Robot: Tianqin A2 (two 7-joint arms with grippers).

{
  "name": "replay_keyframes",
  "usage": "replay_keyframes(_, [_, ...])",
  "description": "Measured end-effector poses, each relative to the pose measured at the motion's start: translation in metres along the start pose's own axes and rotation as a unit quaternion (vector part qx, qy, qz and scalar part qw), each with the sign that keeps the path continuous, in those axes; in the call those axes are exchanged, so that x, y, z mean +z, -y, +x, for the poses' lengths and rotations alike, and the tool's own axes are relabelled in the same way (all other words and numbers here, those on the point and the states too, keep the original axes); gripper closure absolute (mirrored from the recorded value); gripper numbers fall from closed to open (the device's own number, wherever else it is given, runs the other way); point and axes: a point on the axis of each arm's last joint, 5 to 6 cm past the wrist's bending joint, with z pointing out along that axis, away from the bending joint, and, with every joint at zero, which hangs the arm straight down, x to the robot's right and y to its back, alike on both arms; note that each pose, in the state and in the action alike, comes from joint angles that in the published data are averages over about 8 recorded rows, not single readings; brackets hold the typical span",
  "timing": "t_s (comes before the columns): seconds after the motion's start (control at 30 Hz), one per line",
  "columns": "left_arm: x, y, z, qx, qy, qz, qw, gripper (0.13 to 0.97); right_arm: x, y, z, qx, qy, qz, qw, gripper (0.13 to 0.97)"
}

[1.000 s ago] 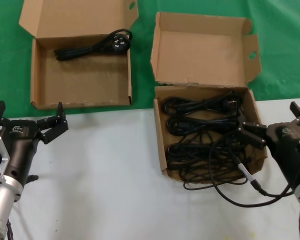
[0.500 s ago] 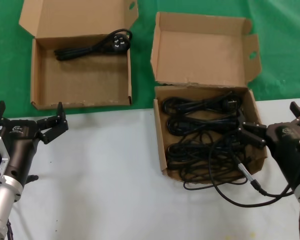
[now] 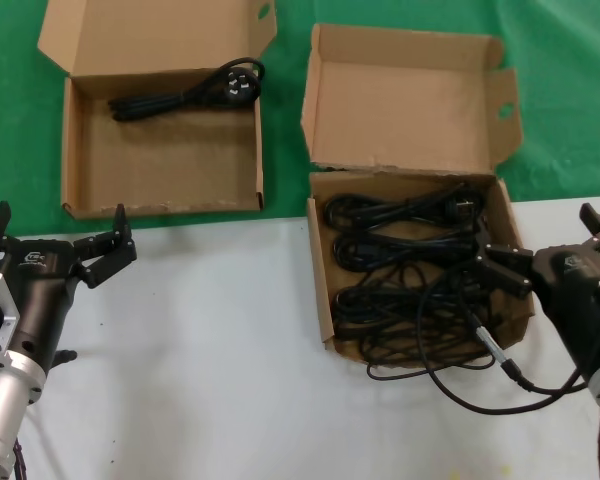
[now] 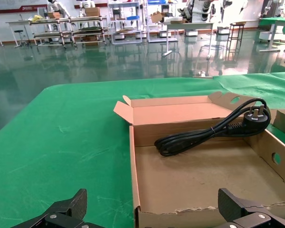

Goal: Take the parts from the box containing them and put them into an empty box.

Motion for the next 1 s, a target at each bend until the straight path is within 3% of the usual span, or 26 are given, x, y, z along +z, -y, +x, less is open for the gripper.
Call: replay_keyframes(1.0, [0.0,0.0,0.0,0.0,0.0,0.0,1.0,0.132,0.0,0.0,0.0,0.0,0.0,0.0,1.0,0.13])
